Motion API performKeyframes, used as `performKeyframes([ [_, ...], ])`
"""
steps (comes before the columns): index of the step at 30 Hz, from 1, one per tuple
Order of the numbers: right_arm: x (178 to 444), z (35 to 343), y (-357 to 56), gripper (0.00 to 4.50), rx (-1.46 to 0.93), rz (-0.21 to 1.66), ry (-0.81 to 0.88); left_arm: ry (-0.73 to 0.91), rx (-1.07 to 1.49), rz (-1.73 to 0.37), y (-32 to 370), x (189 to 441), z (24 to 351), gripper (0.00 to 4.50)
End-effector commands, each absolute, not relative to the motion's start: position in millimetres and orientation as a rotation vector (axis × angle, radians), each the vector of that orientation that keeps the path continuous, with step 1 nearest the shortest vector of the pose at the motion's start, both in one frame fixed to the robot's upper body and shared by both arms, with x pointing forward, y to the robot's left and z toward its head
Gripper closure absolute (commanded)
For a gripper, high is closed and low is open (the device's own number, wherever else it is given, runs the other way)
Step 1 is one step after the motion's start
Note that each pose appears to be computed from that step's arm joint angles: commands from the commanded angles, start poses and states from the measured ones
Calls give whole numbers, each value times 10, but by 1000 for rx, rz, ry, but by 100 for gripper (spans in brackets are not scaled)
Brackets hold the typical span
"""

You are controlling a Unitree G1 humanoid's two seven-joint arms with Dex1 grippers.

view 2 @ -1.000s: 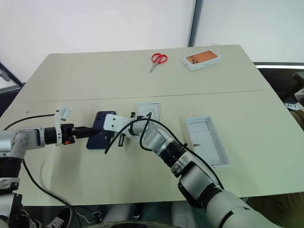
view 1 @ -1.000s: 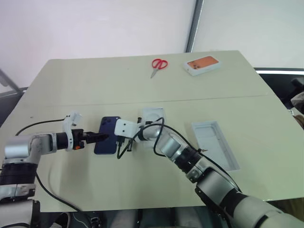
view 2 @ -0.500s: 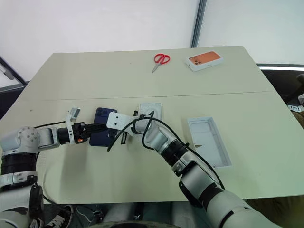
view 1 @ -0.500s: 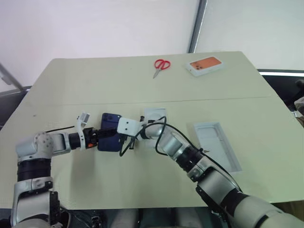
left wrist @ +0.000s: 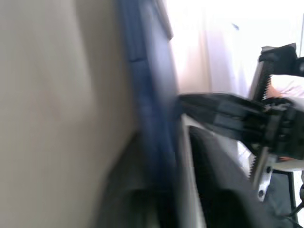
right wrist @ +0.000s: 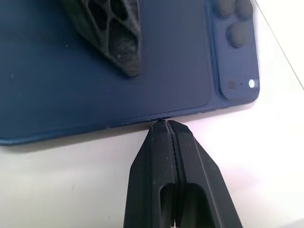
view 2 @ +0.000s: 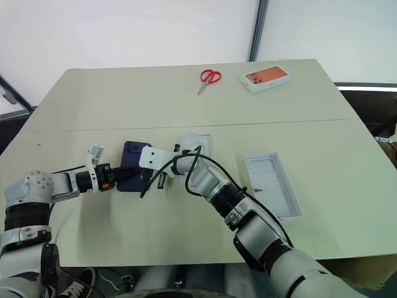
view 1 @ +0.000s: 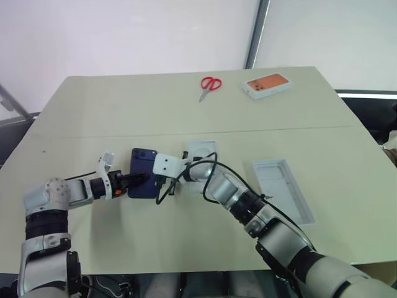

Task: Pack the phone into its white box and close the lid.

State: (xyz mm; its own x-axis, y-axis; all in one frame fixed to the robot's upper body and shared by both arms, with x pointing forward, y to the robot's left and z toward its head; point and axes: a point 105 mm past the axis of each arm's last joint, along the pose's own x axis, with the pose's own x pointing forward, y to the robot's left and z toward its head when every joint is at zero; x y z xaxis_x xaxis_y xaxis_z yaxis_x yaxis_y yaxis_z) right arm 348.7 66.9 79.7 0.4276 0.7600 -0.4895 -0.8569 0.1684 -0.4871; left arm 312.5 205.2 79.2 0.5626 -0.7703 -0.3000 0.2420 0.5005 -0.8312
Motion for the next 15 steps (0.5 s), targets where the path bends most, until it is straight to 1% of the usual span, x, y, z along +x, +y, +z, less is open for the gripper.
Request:
performKeyframes([
  [1,3495,844,669,450,-792,1142,123,810,-833,-656,2027,3036,632,448],
  [4,3531,890,643,450,-786,1123,101,809,-856,-662,2002,3013,627,448],
  [5,3533,935,642,450,-747,1122,93,798,-874,-665,2000,3014,634,448],
  [8,3519,1177,633,450,-558,1136,39,756,-961,-675,2009,3018,679,448],
  [11,3505,1275,615,450,-488,1145,16,741,-997,-672,2013,3022,697,448],
  [12,3483,1447,585,450,-351,1168,-1,690,-1036,-682,2023,3054,759,448],
  [14,3383,1745,465,396,-134,1242,-47,590,-1052,-682,2051,3125,852,450],
  [15,3352,1803,417,364,-100,1258,-54,571,-1060,-681,2052,3137,874,450],
])
